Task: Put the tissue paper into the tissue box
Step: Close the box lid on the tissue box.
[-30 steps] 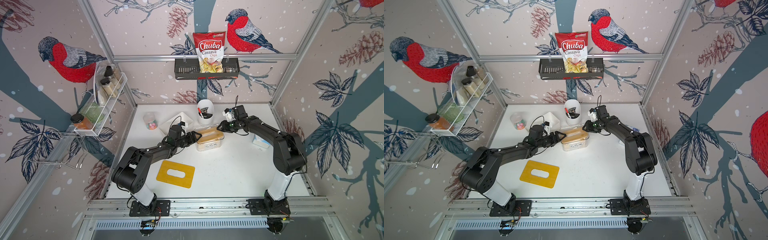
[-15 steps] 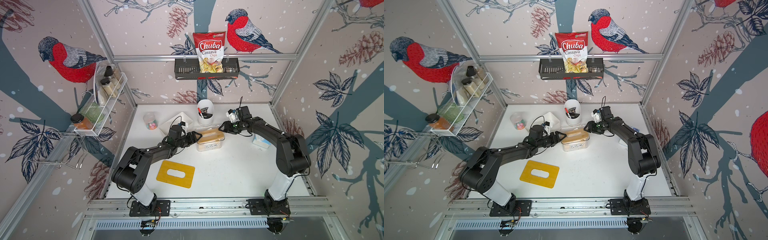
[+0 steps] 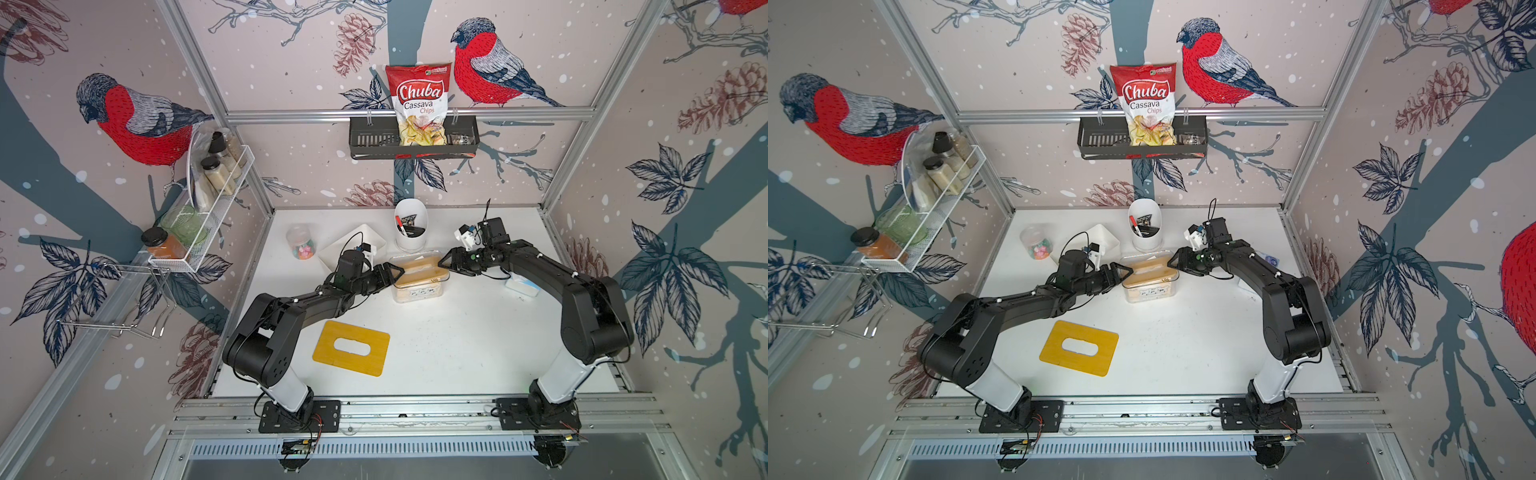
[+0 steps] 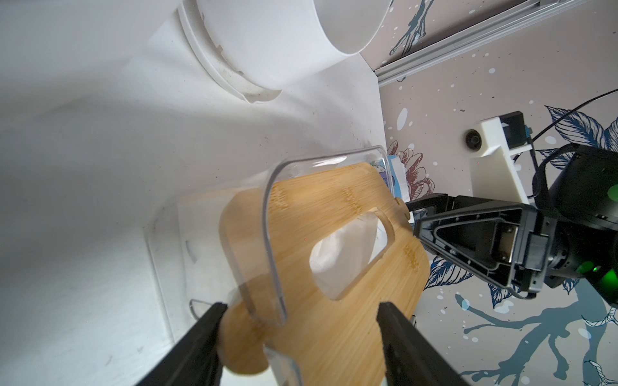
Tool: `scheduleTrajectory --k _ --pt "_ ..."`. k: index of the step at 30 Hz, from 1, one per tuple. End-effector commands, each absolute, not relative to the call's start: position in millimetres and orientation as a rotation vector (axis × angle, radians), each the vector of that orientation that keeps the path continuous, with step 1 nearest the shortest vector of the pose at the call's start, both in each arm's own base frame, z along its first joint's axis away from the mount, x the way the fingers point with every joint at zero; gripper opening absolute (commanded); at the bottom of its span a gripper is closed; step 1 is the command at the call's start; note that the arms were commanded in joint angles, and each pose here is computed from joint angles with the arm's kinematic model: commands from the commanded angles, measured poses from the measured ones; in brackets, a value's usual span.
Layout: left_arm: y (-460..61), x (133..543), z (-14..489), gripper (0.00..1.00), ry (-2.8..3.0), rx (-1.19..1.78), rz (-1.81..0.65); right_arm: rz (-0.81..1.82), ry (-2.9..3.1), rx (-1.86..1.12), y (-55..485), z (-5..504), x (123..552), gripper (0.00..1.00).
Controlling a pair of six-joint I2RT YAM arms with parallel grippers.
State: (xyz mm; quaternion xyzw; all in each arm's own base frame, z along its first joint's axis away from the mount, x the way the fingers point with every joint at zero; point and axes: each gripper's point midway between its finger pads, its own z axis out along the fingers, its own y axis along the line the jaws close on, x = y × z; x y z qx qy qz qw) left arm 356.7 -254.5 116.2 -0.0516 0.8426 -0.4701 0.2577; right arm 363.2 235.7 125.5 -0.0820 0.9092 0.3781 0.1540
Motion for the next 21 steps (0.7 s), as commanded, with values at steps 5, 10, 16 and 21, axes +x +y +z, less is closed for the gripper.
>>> scheduleTrajectory --k 5,10,16,21 --pt "-259.0 354.4 120.0 0.73 2.268 -0.088 -1.287 1.134 2.615 -0.202 247.6 127.0 355.2 0.51" --pt "-262.1 351.5 117.9 0.73 2.273 -0.085 -1.292 1.142 2.610 -0.172 252.5 126.3 354.0 0.46" --pt "-260.5 350.6 111.4 0.73 2.280 -0.091 -1.267 1.119 2.616 -0.142 251.3 122.7 355.6 0.43" --pt "-259.6 351.7 111.5 0.73 2.279 -0.090 -1.255 1.052 2.631 -0.114 238.7 115.8 362.5 0.43"
